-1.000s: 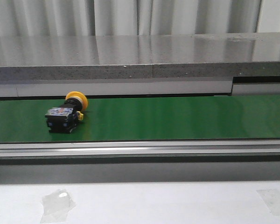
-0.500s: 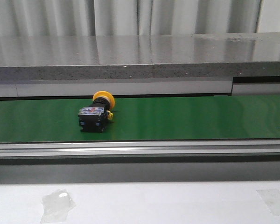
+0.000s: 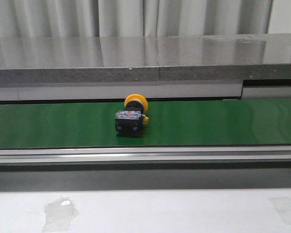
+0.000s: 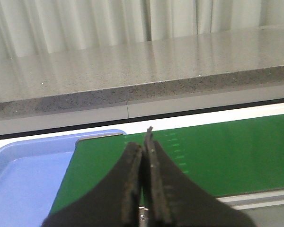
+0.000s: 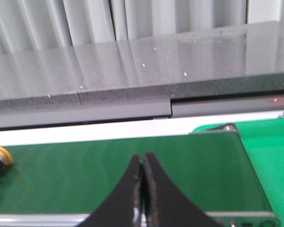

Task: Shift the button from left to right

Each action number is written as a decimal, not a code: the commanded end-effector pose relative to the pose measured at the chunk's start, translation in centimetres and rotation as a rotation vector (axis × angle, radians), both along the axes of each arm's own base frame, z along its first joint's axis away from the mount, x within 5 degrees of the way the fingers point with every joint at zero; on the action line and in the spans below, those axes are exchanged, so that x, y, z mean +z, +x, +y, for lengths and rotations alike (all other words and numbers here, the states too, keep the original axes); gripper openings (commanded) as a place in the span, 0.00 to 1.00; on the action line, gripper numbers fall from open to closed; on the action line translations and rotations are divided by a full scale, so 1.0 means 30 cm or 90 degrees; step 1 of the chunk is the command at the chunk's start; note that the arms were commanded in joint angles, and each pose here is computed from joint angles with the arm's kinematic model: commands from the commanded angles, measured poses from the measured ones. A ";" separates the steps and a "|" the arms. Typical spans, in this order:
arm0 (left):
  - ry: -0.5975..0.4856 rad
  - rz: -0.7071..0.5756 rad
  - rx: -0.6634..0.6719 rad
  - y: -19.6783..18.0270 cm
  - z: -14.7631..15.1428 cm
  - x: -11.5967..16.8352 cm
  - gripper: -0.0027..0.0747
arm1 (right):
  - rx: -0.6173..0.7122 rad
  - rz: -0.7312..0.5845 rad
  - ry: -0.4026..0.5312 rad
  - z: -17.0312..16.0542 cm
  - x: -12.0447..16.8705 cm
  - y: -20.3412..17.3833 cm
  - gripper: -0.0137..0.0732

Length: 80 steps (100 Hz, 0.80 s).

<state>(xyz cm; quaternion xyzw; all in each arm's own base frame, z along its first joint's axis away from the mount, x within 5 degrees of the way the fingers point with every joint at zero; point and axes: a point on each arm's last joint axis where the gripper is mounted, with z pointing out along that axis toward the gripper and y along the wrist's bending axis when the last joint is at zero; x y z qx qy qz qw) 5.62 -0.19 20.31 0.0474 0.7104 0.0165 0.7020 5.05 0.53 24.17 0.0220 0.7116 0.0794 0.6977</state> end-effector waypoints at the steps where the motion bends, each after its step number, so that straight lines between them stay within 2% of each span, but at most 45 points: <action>1: -0.012 -0.041 -0.006 -0.002 -0.003 -0.019 0.01 | 0.005 -0.005 0.005 0.003 0.141 0.013 0.08; 20: -0.012 -0.041 -0.006 -0.002 -0.003 -0.019 0.01 | 0.028 0.169 -0.012 0.020 0.327 0.123 0.08; 32: -0.012 -0.041 -0.006 -0.002 -0.003 -0.019 0.01 | 0.038 0.221 -0.008 0.029 0.416 0.202 0.08; 43: -0.012 -0.041 -0.006 -0.002 -0.003 -0.019 0.01 | 0.051 0.254 0.020 0.042 0.431 0.276 0.08; 56: -0.012 -0.041 -0.006 -0.002 -0.003 -0.019 0.01 | 0.054 0.310 0.032 0.050 0.395 0.355 0.11; 61: -0.012 -0.041 -0.006 -0.002 -0.003 -0.019 0.01 | 0.057 0.330 0.041 0.054 0.379 0.377 0.17; 66: -0.012 -0.041 -0.006 -0.002 -0.003 -0.019 0.01 | 0.060 0.345 0.055 0.058 0.365 0.399 0.27; 78: -0.012 -0.041 -0.006 -0.002 -0.003 -0.019 0.01 | 0.069 0.365 0.088 0.071 0.342 0.442 0.65; 80: -0.012 -0.041 -0.006 -0.002 -0.003 -0.019 0.01 | 0.070 0.365 0.087 0.072 0.339 0.450 0.68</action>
